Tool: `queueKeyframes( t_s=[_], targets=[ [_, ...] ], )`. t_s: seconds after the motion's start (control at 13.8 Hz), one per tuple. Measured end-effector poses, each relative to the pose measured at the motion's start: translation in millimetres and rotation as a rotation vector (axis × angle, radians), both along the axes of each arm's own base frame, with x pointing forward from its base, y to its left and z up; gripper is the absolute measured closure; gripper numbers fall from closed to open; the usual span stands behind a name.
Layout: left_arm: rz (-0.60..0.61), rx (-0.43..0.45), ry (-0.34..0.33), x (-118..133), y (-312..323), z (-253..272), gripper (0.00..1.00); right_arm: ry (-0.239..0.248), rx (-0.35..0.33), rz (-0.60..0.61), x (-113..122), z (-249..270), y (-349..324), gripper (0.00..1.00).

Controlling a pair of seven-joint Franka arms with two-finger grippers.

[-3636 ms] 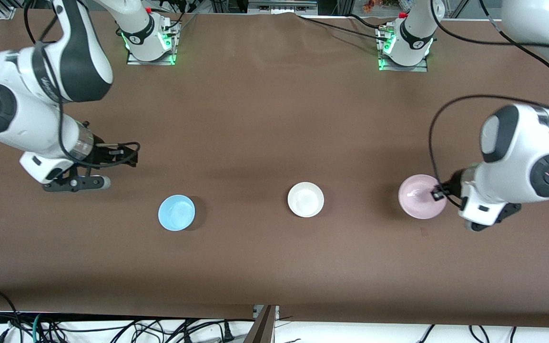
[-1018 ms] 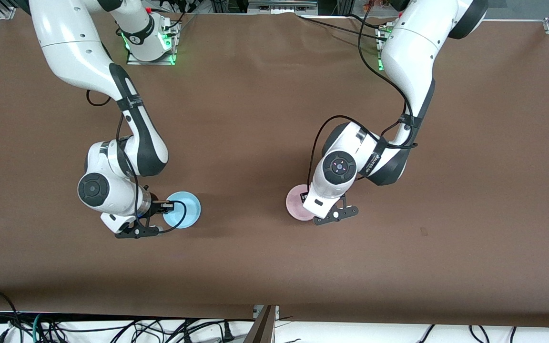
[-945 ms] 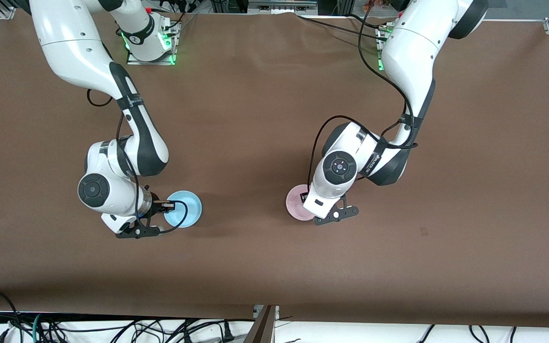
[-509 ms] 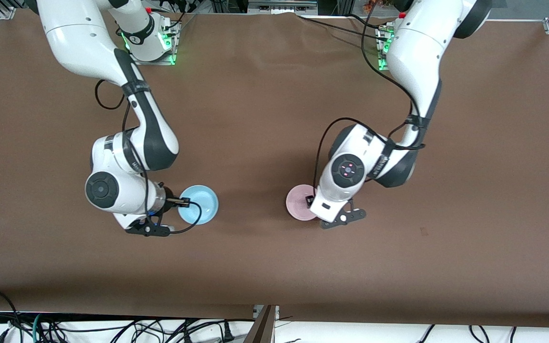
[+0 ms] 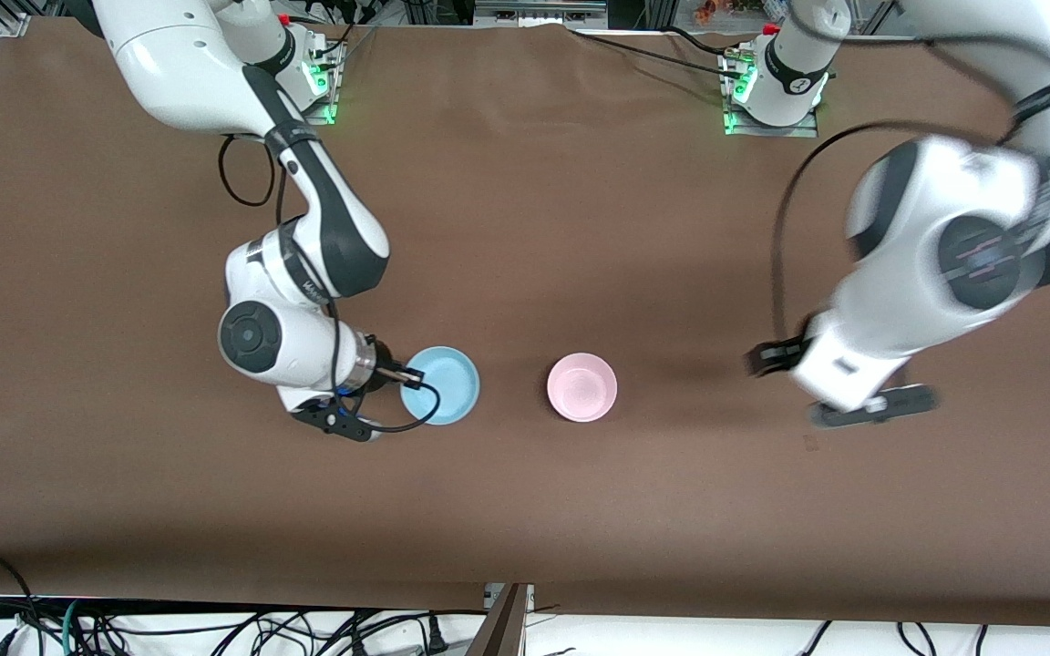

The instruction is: Stack pink and blue bowls on white bowl

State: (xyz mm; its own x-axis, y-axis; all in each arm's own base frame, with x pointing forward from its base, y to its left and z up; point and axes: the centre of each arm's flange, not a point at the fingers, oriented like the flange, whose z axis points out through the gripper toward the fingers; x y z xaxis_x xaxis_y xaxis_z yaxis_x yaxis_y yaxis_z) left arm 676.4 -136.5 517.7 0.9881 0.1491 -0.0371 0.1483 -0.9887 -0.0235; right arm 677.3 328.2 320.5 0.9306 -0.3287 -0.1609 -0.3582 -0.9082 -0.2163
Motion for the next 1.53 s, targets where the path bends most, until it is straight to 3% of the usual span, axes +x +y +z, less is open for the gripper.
queueKeyframes(
  t_s=[0.29,0.44,0.58,0.87,1.53],
  targets=[
    [-0.078,-0.005,-0.003,-5.1,118.1,33.4,0.15,-0.074,0.087,-0.131,-15.8,-14.8,69.7,0.97],
    [-0.083,-0.008,0.013,-6.2,146.9,29.7,0.17,-0.085,0.116,-0.164,-32.8,-24.6,114.8,0.97],
    [-0.083,-0.01,0.026,-7.2,149.4,25.9,0.18,-0.086,0.138,-0.171,-47.9,-28.3,153.5,0.97],
    [-0.091,-0.013,0.024,-8.7,142.8,28.3,0.18,-0.137,0.158,-0.174,-65.9,-45.1,194.4,0.97],
    [-0.064,-0.026,0.047,-19.9,106.1,39.2,0.17,-0.181,0.102,-0.149,-62.9,-65.3,191.1,0.97]
  ],
)
